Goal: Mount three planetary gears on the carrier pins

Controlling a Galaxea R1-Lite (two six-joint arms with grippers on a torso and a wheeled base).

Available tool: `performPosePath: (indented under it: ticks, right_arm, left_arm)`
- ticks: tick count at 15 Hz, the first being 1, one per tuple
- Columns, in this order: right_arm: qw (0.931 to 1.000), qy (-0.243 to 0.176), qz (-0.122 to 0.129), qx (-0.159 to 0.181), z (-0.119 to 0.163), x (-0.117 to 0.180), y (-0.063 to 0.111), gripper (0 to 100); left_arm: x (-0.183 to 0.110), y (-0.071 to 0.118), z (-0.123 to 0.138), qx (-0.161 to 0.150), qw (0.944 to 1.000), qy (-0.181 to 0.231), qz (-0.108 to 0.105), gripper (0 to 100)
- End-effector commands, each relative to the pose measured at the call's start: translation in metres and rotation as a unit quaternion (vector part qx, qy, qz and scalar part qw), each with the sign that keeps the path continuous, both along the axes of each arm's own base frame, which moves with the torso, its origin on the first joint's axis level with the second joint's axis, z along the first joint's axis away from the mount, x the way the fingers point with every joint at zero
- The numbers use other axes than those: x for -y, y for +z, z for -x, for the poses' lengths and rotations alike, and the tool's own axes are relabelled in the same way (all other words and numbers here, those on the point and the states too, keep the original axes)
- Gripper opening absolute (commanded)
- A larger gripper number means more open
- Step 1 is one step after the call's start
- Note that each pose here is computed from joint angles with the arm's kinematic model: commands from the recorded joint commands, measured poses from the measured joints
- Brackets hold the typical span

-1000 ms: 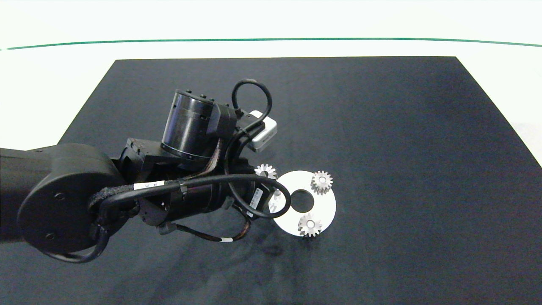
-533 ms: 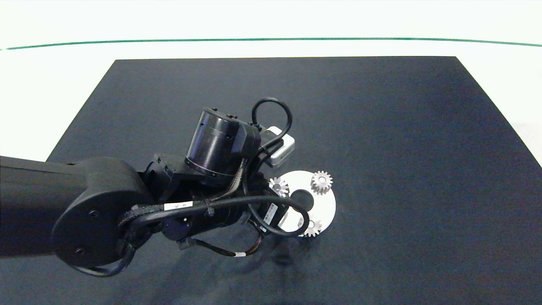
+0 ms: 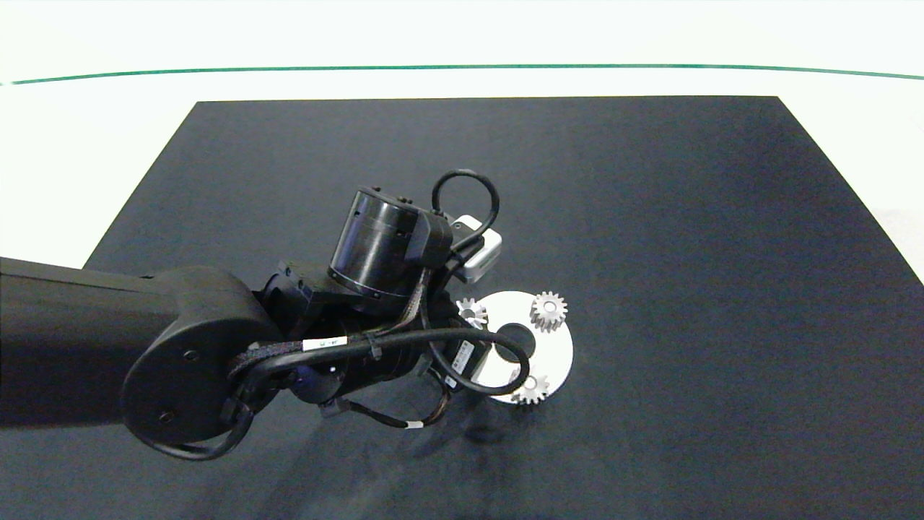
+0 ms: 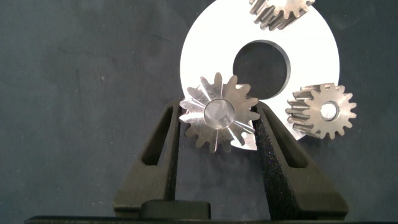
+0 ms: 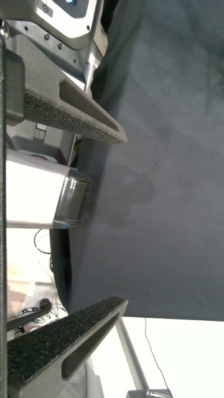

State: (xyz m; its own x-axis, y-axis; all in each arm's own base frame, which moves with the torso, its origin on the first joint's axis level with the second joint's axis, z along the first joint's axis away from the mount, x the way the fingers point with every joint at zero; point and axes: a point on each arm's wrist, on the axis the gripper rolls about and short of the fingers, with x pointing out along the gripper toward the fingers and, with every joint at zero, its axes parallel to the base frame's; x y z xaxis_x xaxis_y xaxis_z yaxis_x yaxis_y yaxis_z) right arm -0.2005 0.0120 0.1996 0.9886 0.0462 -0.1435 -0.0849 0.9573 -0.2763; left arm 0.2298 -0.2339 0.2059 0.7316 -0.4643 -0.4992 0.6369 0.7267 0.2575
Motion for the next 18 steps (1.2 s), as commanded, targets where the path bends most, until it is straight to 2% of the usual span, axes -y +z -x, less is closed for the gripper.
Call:
performPosePath:
  ticks: [1, 4, 18]
  right_arm:
    - [1.0, 0.0, 0.001, -0.004, 0.0, 0.0, -0.001, 100]
    - [1.0, 0.001, 0.001, -0.004, 0.0, 0.0, -0.001, 100]
    - [1.0, 0.002, 0.001, -0.005, 0.0, 0.0, -0.001, 100]
  left_arm:
    - [0.004, -0.006, -0.003, -0.002, 1.0, -0.001, -0.004, 0]
    - [0.009, -0.009, -0.008, 0.007, 1.0, 0.0, 0.006, 0]
    - [0.001, -0.012, -0.018, 0.008, 0.9999, 0.014, -0.006, 0]
